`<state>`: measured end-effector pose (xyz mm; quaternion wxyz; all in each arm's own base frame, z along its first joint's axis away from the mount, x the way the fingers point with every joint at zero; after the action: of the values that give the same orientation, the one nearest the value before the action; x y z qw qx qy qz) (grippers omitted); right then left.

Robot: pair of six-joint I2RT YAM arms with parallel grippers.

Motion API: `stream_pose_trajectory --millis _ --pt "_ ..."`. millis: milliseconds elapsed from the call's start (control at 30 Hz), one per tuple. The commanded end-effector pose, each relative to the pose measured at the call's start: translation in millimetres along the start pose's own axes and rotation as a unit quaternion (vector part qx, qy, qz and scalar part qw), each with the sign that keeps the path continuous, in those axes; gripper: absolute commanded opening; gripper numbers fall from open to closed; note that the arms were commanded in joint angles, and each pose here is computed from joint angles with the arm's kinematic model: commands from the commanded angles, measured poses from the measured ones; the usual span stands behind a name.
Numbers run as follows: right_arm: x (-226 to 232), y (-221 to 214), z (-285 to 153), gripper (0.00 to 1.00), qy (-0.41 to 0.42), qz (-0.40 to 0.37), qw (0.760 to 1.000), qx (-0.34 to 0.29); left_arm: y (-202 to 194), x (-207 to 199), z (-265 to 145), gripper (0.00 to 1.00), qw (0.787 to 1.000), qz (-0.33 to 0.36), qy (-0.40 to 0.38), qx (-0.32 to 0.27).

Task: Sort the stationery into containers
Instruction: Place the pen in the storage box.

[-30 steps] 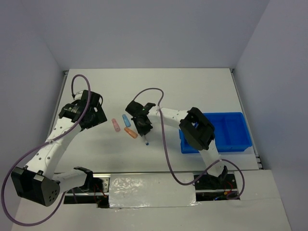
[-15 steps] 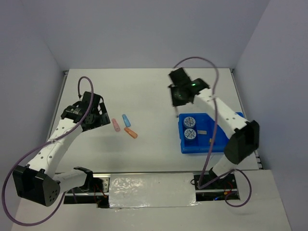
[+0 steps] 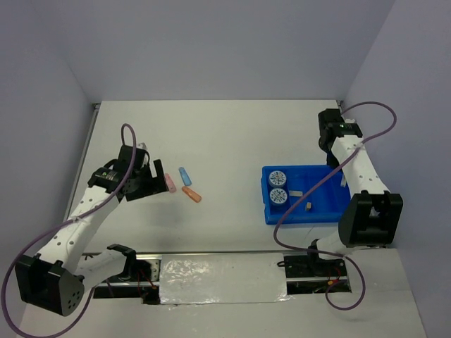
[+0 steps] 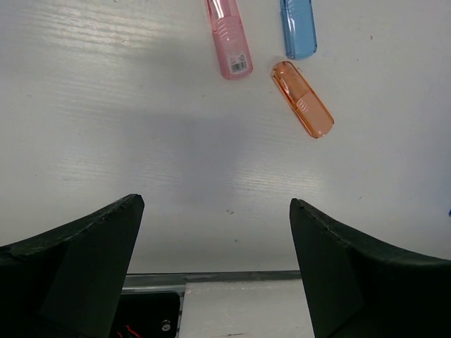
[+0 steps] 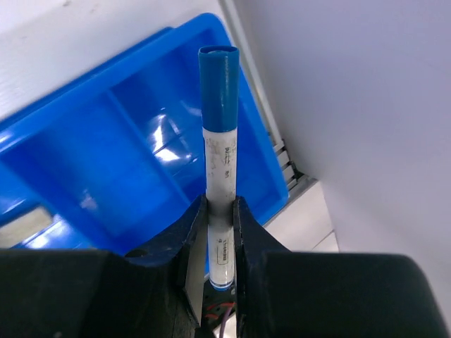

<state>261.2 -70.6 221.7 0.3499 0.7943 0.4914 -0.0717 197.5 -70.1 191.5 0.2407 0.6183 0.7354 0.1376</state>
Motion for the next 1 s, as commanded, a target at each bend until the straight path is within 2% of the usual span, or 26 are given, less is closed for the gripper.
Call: stream_pose_trajectory --millis 0,233,433,767,833,967 --pt "-13 7 8 0.0 -0.024 0.011 0.999 -0.035 -2 -3 6 0.98 0.999 0.021 -0.025 0.003" --pt "10 -14 41 0.0 -0.021 0.006 1.0 -0.012 -2 -5 11 0.99 0.999 0.025 -0.036 -0.003" --pt "16 -27 53 0.02 -0.006 -0.012 1.0 -0.01 1 -5 13 0.99 0.999 0.028 -0.038 -0.012" --pt "5 -40 59 0.08 -0.032 -0.041 0.999 0.006 1 -5 17 0.99 0.998 0.03 -0.042 -0.019" --pt "-2 -42 62 0.09 -0.043 -0.028 0.999 0.015 1 -6 18 0.99 0.998 0.03 -0.042 -0.02" --pt "-1 -48 69 0.2 -0.04 -0.023 0.999 0.025 2 -6 19 0.99 0.998 0.031 -0.043 -0.022"
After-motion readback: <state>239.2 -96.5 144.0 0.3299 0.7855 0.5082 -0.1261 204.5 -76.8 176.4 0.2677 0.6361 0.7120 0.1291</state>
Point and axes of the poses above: each gripper's point midway between its finger pads, its own z axis out along the fingers, its own x axis along the line the jaws close on, y = z × x, the point moved 6 cm from there along -z, back along the fingers, and after that the axes turned 7 degrees about z, right-handed, at the moved point
